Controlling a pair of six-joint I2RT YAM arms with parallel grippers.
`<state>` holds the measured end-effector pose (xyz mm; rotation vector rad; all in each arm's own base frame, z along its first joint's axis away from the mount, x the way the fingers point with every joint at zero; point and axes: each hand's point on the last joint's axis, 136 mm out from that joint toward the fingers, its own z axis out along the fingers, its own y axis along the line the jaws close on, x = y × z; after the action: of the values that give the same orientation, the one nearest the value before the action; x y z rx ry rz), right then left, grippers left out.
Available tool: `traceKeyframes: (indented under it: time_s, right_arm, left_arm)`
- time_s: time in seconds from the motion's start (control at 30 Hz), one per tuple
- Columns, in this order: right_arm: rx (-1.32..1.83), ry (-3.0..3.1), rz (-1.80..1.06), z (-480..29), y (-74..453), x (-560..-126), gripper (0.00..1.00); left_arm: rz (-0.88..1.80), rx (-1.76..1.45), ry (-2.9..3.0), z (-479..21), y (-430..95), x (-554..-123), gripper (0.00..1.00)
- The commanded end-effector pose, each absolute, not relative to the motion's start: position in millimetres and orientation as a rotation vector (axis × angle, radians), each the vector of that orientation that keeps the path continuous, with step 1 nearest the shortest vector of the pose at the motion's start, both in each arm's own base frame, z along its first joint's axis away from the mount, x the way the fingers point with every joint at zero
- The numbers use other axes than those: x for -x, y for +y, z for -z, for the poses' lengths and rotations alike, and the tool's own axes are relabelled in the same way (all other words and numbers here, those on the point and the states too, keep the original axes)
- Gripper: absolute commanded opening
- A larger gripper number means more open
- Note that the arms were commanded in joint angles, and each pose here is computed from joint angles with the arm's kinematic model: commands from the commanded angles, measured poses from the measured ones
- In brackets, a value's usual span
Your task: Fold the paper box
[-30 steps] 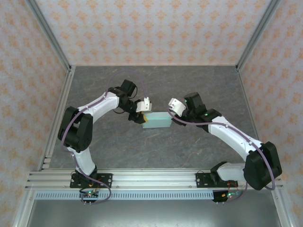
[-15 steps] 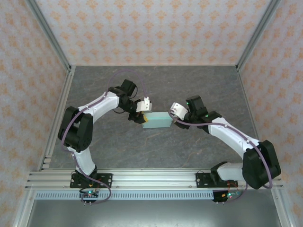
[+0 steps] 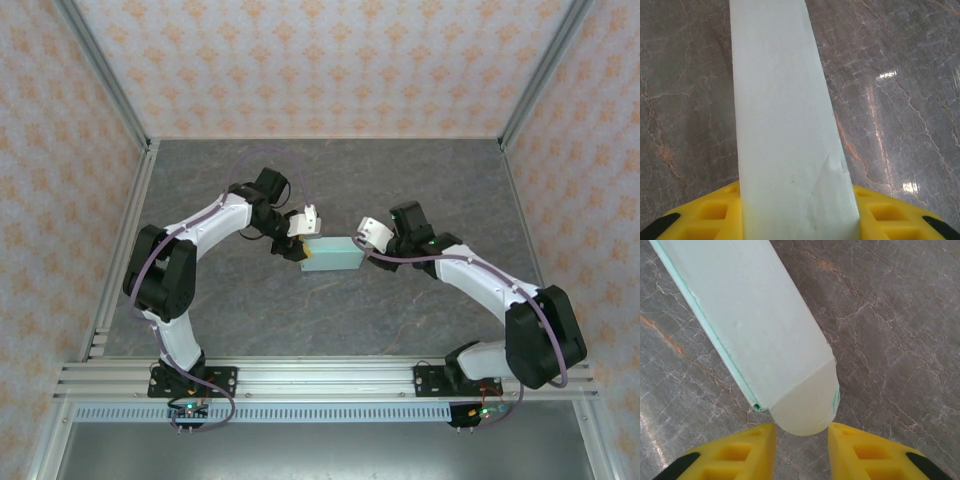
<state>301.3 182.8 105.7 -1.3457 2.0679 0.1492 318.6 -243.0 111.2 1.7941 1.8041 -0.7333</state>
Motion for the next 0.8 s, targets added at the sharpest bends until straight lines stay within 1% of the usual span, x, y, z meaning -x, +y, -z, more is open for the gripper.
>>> traceKeyframes:
  time_s: [0.0, 0.33, 0.77]
  right_arm:
    - [1.32, 2.011, -0.165, -122.7, 191.3, -312.2, 0.29]
    - [1.29, 1.978, -0.16, -136.1, 196.7, -312.8, 0.2]
    - [1.27, 1.993, -0.133, -145.5, 199.9, -313.4, 0.1]
  left_arm:
    - [0.723, -1.837, 1.87, -101.0, -239.4, -311.7, 0.35]
    - [0.715, -1.847, 1.88, -98.9, -240.4, -311.9, 0.35]
    - [0.701, -1.845, 1.904, -96.6, -240.5, -313.3, 0.36]
